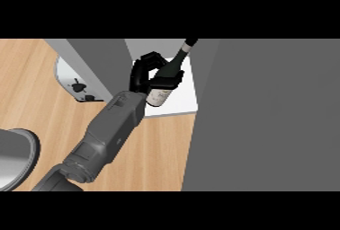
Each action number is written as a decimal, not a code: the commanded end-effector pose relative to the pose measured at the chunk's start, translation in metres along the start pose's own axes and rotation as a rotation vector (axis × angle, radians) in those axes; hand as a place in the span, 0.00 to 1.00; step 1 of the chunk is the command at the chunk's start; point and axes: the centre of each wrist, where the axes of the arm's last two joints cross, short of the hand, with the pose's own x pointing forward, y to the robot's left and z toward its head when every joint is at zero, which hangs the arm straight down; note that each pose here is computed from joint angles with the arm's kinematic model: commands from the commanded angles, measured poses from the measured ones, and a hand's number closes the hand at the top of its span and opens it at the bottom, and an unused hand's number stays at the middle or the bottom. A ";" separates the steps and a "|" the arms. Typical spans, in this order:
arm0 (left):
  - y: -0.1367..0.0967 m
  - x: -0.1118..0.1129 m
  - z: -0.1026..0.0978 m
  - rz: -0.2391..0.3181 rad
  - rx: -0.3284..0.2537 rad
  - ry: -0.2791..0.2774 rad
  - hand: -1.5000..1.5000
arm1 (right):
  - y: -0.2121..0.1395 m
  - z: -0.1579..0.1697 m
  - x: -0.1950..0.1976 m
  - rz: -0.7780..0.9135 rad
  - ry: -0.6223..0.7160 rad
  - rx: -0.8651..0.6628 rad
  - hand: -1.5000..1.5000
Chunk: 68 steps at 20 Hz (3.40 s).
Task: Pick up the wine, place it into the cabinet and close the cabinet
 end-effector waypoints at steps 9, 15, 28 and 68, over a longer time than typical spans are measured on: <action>0.021 0.009 -0.015 -0.127 0.092 -0.052 0.00 | 0.000 0.012 0.027 -0.129 -0.012 0.060 0.00; 0.029 0.015 -0.021 -0.199 0.144 -0.094 0.00 | -0.001 0.011 0.024 -0.115 -0.010 0.059 0.00; 0.032 0.028 -0.028 -0.009 0.054 -0.155 0.00 | -0.002 0.018 0.032 -0.130 -0.028 0.070 0.00; -0.014 0.006 0.031 0.419 -0.292 -0.155 0.00 | -0.013 0.025 0.050 -0.081 0.043 -0.027 0.00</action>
